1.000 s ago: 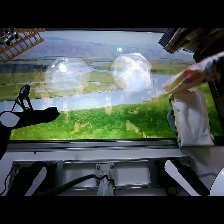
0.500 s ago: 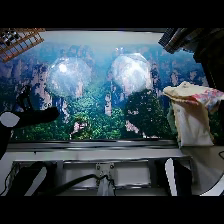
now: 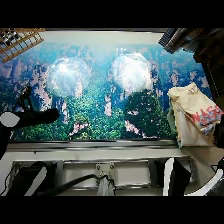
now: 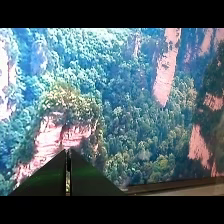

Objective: Fold the clothes and pants, and hang the long-sleeved shirts on hangers.

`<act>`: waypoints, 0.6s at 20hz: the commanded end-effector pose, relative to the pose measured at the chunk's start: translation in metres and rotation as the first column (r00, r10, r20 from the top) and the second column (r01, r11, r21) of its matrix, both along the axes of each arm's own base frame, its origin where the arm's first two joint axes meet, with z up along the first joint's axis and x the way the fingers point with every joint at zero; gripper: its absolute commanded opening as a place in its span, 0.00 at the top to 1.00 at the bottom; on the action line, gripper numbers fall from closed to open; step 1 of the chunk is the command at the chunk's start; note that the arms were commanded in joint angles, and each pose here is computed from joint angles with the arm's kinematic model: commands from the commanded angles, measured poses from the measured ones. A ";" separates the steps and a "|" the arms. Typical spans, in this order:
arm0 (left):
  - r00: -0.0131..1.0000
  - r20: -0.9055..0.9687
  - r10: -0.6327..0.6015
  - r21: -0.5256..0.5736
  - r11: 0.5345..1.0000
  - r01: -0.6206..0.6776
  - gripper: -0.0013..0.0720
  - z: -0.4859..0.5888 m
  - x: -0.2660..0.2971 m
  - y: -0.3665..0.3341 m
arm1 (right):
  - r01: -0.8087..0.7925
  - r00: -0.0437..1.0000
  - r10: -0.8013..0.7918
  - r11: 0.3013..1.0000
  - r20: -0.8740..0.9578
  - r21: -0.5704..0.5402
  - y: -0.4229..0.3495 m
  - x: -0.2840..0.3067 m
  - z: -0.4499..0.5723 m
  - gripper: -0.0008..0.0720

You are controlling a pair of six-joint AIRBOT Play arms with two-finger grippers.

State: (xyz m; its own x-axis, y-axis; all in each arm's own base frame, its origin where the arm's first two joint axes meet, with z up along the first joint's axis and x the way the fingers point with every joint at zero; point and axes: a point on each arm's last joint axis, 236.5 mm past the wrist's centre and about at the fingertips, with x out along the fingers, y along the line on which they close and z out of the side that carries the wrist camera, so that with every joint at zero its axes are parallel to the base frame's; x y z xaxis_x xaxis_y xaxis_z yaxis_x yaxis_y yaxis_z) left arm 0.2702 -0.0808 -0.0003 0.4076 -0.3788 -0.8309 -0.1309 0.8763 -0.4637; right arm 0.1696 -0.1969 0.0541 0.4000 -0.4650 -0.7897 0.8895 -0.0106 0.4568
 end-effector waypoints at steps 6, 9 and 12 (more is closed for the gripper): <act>1.000 0.000 -0.002 0.000 1.000 0.002 0.97 0.000 0.000 0.000 | -0.099 0.963 0.125 0.988 -0.237 0.119 0.029 -0.040 -0.040 0.96; 1.000 0.000 -0.002 0.000 1.000 0.002 0.97 0.000 0.000 0.000 | -0.159 0.926 0.216 0.967 -0.311 0.199 0.046 -0.053 -0.051 0.62; 1.000 -0.014 -0.012 -0.015 1.000 0.011 0.97 0.001 -0.004 -0.004 | -0.196 0.920 0.242 0.965 -0.309 0.172 0.043 -0.050 -0.032 0.49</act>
State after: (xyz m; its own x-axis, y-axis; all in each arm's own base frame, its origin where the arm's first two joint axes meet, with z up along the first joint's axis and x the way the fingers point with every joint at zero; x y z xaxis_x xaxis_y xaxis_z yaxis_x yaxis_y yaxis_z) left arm 0.2688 -0.0819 -0.0003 0.4024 -0.3833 -0.8314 -0.1306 0.8748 -0.4666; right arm 0.1221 -0.1585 0.0128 0.1995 -0.2906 -0.9358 0.9787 0.1070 0.1755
